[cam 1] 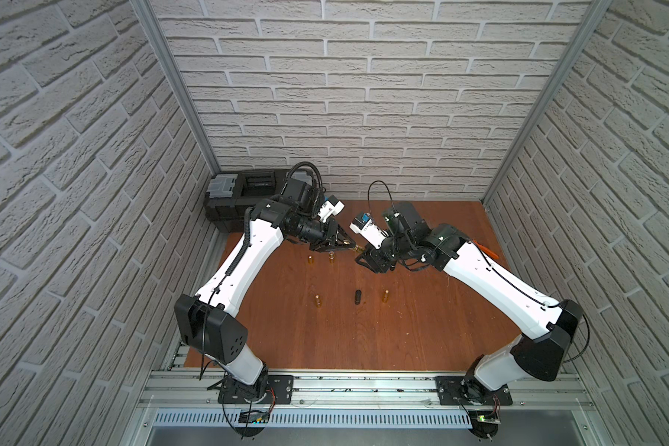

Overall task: Open the lipstick cap
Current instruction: Open the cover of the lipstick.

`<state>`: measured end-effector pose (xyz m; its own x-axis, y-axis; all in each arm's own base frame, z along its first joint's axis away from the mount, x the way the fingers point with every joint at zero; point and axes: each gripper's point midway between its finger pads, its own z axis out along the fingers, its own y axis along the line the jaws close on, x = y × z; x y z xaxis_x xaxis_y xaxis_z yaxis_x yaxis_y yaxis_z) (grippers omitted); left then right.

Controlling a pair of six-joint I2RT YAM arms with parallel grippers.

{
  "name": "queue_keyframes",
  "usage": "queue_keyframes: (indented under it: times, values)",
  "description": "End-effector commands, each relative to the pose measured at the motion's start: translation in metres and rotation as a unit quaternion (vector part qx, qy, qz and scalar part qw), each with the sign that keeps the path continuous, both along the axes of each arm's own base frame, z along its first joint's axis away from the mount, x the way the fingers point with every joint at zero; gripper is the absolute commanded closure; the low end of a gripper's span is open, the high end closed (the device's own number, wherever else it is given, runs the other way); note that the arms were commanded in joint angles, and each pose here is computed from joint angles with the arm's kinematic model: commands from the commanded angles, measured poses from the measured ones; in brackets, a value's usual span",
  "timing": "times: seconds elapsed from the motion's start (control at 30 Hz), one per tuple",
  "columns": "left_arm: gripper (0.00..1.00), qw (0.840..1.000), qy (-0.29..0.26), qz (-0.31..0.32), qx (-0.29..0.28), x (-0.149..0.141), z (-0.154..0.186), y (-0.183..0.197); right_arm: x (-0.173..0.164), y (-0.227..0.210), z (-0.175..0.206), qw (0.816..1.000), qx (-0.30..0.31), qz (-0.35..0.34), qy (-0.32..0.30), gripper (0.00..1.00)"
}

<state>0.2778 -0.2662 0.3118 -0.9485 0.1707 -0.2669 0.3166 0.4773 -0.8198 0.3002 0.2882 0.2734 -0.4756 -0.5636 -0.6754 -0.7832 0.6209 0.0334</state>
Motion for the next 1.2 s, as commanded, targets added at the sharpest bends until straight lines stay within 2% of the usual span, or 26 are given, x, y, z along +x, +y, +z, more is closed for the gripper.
queue_keyframes:
  times: [0.0, 0.07, 0.23, 0.27, 0.3, 0.6, 0.83, 0.87, 1.07, 1.17]
  values:
    - [0.84, 1.0, -0.016, -0.005, -0.016, -0.001, 0.011, 0.001, -0.003, 0.005, 0.018, 1.0, 0.017, 0.014, -0.02, 0.58]
    - [0.84, 1.0, -0.014, -0.005, -0.016, -0.001, 0.01, 0.001, -0.004, 0.005, 0.02, 0.999, 0.02, 0.015, -0.02, 0.71]
    - [0.84, 1.0, -0.012, -0.008, -0.018, -0.001, 0.009, 0.0, -0.003, 0.006, 0.018, 1.0, 0.018, 0.016, -0.019, 0.74]
    - [0.83, 1.0, -0.012, -0.008, -0.017, -0.001, 0.009, 0.001, -0.004, 0.007, 0.018, 0.999, 0.019, 0.018, -0.019, 0.79]
    - [0.83, 1.0, -0.012, -0.009, -0.017, -0.002, 0.009, 0.001, -0.003, 0.007, 0.018, 0.999, 0.02, 0.019, -0.018, 0.79]
    - [0.83, 0.999, 0.007, -0.011, -0.034, -0.002, 0.005, -0.003, 0.002, 0.006, 0.019, 0.999, 0.015, 0.012, -0.031, 0.74]
    - [0.84, 0.999, 0.013, -0.014, -0.039, -0.002, 0.005, -0.005, 0.008, 0.004, 0.024, 0.999, 0.01, 0.002, -0.048, 0.66]
    - [0.84, 0.999, 0.013, -0.014, -0.041, -0.001, 0.006, -0.004, 0.009, 0.004, 0.025, 0.999, 0.012, 0.001, -0.05, 0.61]
    - [0.84, 0.999, 0.017, -0.015, -0.041, 0.0, 0.003, -0.005, 0.007, 0.011, 0.028, 0.998, 0.025, 0.017, -0.047, 0.66]
    - [0.84, 0.999, 0.017, -0.016, -0.041, 0.0, 0.003, -0.006, 0.003, 0.014, 0.029, 0.998, 0.029, 0.031, -0.041, 0.74]
